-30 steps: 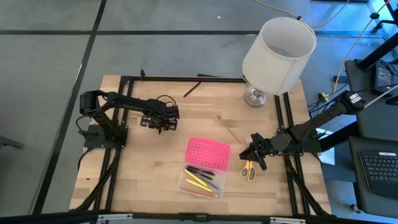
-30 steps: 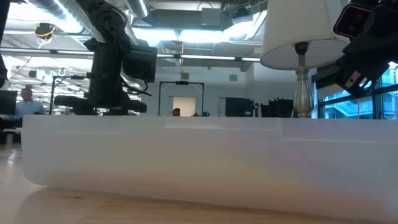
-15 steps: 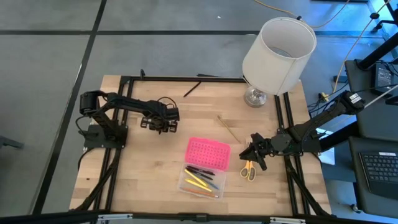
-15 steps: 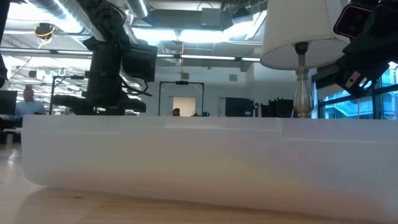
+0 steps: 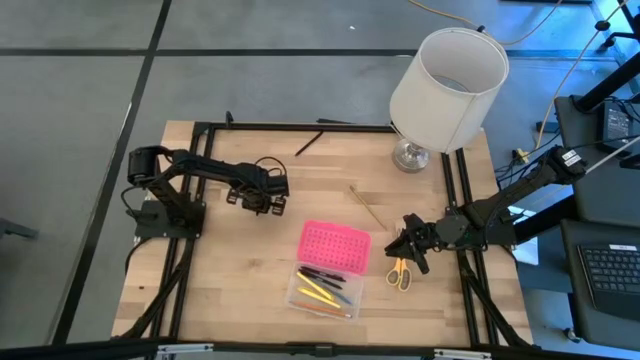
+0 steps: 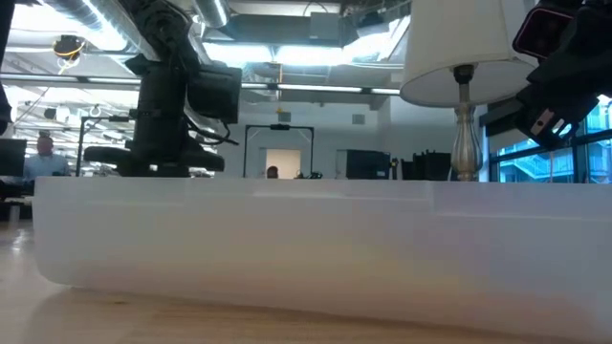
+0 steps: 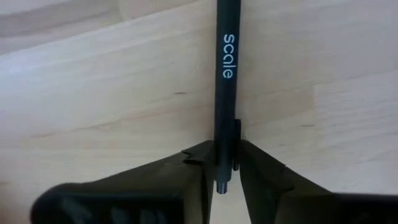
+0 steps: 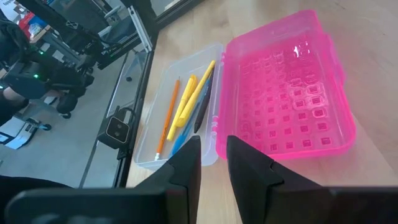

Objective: Pick & place school supplies into a supply box
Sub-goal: Put the black pen into the pink supply box

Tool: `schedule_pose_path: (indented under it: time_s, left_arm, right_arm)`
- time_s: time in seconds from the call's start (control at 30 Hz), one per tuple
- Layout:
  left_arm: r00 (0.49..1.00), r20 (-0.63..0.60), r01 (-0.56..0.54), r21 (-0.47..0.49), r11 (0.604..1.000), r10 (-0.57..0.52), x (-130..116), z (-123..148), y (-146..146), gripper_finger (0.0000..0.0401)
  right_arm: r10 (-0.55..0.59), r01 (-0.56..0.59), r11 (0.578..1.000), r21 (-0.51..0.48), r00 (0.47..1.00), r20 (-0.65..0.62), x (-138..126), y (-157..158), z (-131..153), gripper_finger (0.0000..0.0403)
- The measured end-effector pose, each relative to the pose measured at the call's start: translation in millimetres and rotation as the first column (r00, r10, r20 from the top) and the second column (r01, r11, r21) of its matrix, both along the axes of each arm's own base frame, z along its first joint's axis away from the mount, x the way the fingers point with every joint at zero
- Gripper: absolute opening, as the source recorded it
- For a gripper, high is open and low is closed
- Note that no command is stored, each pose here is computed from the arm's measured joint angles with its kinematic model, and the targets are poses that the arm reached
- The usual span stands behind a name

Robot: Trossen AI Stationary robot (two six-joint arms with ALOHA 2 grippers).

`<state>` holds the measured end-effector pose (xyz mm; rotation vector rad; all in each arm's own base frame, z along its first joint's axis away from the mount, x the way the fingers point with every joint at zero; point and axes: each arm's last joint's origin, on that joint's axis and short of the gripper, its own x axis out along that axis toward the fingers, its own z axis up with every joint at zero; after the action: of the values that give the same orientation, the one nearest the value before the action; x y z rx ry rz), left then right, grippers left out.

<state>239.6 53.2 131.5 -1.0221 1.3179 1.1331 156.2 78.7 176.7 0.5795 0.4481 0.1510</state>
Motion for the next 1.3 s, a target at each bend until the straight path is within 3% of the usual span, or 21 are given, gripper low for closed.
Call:
schedule_pose_path:
  time_s: [0.27,0.47,0.83,0.97,1.13,1.3]
  left_arm:
    - [0.999,0.005,0.037,0.01,0.999,-0.037,1,0,-2,0.0036]
    - [0.989,0.019,0.144,0.013,0.989,-0.144,13,10,-8,0.0041]
    - [0.904,0.23,0.35,0.087,0.933,-0.36,54,72,-27,0.0041]
    - [0.773,0.353,0.503,0.166,0.848,-0.527,66,108,-43,0.0039]
    - [0.468,0.451,0.716,0.31,0.625,-0.76,81,141,-76,0.0045]
    - [0.178,0.453,0.767,0.492,0.412,-0.873,91,156,-116,0.0044]
  right_arm:
    - [0.0,0.0,1.0,0.0,1.0,0.0,0,0,0,0.0083]
    - [0.0,0.0,1.0,0.0,1.0,0.0,0,0,0,0.0083]
    - [-0.001,0.001,1.0,0.004,1.0,-0.001,0,0,0,0.0083]
    - [-0.001,0.001,1.0,0.003,1.0,-0.001,0,0,0,0.0083]
    - [0.001,-0.001,1.0,-0.002,1.0,0.001,0,0,0,0.0083]
    - [0.001,-0.001,1.0,-0.001,1.0,0.0,0,0,0,0.0083]
